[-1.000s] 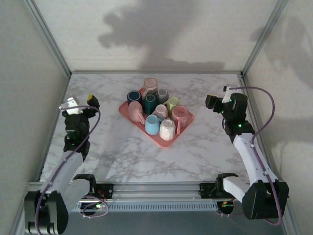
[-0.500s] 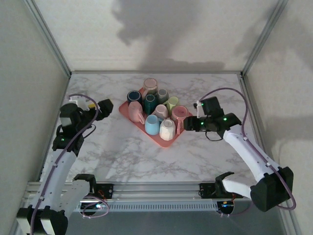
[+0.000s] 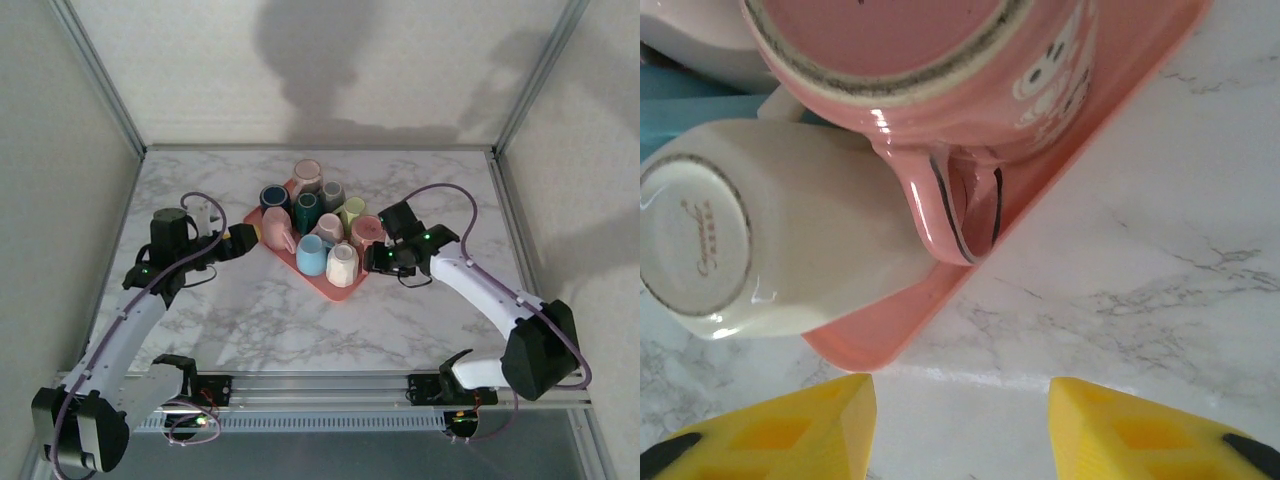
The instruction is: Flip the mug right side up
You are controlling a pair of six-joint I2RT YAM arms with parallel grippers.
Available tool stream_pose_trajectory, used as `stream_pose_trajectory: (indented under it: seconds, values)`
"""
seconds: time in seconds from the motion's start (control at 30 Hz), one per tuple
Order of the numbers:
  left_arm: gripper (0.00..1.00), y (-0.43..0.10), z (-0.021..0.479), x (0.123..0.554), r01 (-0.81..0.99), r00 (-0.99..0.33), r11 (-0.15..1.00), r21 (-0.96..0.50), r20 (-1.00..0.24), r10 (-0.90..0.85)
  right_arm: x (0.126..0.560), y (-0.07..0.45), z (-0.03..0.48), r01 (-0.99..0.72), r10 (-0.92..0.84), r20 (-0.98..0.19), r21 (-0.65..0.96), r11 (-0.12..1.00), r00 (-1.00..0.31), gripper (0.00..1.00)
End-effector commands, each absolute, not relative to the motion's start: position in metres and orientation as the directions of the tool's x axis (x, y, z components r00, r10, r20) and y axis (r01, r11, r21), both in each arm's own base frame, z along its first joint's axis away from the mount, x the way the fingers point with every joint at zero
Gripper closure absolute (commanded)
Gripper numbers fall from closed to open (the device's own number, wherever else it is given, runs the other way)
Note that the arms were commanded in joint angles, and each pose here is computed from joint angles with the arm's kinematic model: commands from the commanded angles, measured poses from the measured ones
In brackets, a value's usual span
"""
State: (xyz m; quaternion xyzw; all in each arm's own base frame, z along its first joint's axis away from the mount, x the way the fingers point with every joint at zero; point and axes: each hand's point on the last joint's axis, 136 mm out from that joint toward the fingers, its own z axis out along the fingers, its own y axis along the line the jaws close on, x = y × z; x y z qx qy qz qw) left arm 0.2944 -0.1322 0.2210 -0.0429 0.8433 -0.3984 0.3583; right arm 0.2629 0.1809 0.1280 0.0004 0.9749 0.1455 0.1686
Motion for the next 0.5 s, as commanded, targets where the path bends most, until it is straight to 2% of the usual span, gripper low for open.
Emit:
stream_pose_trajectory:
  seconds: [0.0,0.47]
  values:
    - [0.16,-0.140,0.223,0.293,0.233,-0.745,0.655,-0.719,-0.565,-0.355,0.281,0.190,0.137,-0.024,0.092,-0.370,0.297,0.955,-0.924,0.50]
    - [0.19,-0.143,0.216,0.295,0.211,-0.744,0.639,-0.739,-0.546,-0.385,0.305,0.202,0.113,0.050,0.144,-0.332,0.276,0.960,-0.932,0.57]
